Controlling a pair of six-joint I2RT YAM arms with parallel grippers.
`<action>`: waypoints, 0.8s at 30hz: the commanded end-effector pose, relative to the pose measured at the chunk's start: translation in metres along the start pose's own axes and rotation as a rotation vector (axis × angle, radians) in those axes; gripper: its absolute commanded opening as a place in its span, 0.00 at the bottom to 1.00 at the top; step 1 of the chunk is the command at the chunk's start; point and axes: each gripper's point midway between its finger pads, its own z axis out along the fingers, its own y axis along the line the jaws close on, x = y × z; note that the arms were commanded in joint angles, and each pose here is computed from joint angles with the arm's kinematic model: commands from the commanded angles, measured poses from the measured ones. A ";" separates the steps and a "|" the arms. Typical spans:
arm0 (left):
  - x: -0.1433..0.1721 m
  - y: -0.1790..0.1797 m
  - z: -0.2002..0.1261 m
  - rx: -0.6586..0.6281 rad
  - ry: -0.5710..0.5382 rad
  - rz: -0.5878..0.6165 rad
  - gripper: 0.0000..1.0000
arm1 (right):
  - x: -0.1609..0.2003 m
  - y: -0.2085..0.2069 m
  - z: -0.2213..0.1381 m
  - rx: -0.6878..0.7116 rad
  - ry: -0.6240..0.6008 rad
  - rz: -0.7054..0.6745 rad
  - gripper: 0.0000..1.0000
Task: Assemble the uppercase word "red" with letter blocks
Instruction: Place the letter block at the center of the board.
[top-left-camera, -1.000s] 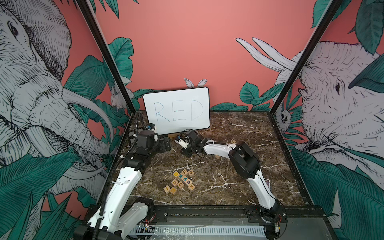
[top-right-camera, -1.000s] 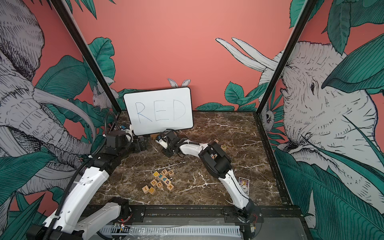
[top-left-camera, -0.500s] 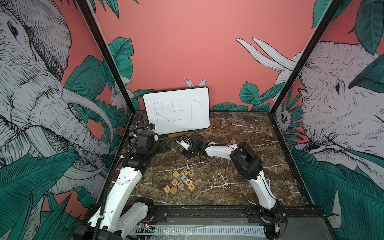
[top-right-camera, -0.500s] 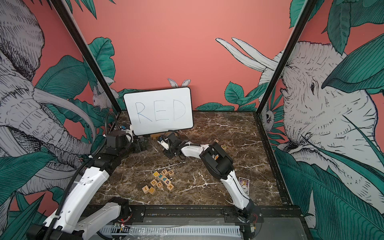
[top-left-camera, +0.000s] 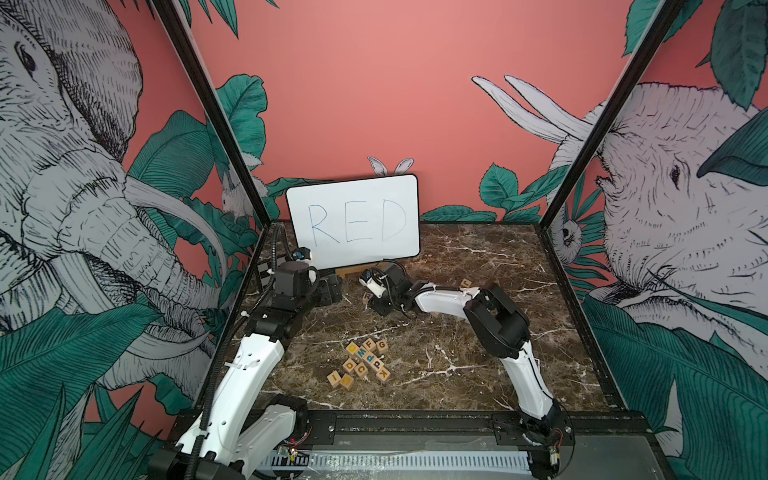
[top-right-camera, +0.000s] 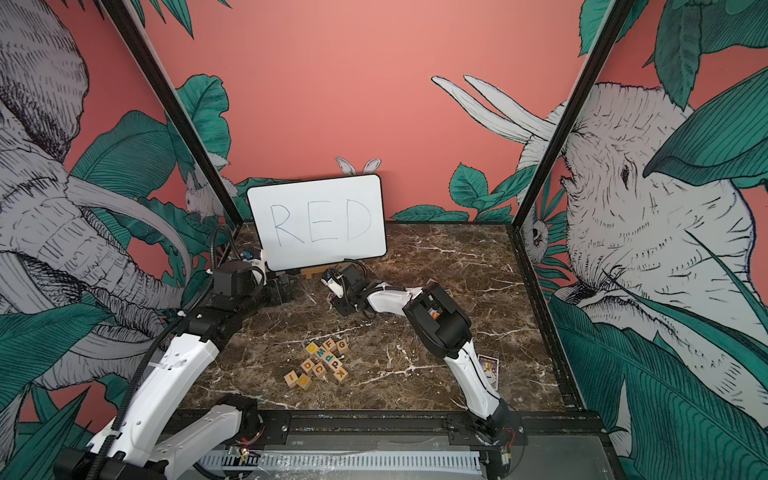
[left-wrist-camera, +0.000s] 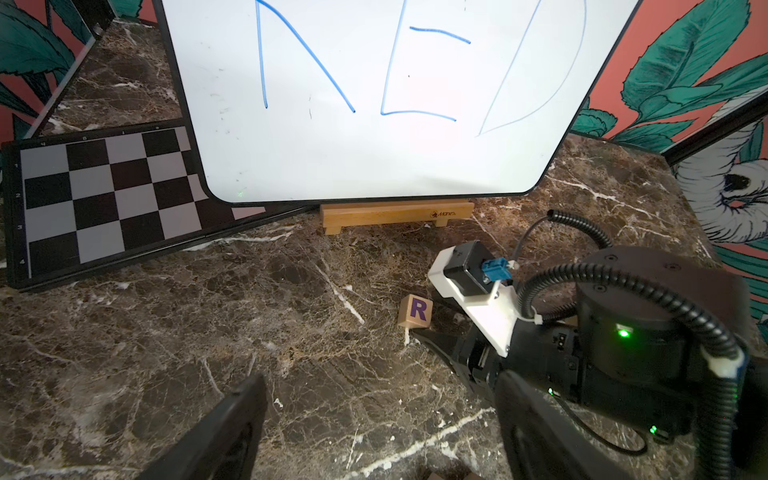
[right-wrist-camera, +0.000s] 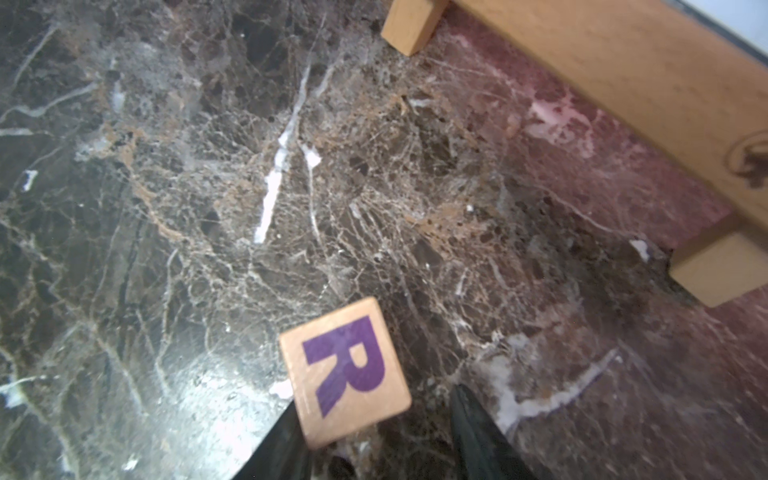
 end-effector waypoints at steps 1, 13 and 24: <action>-0.001 0.001 0.000 0.004 -0.012 -0.014 0.88 | -0.012 -0.008 -0.014 0.020 -0.038 0.017 0.51; 0.000 0.000 0.001 0.014 -0.012 -0.015 0.88 | -0.010 -0.013 -0.016 0.037 -0.041 0.027 0.49; -0.001 -0.001 0.000 0.021 -0.015 -0.015 0.88 | -0.012 -0.014 -0.015 0.041 -0.041 0.033 0.45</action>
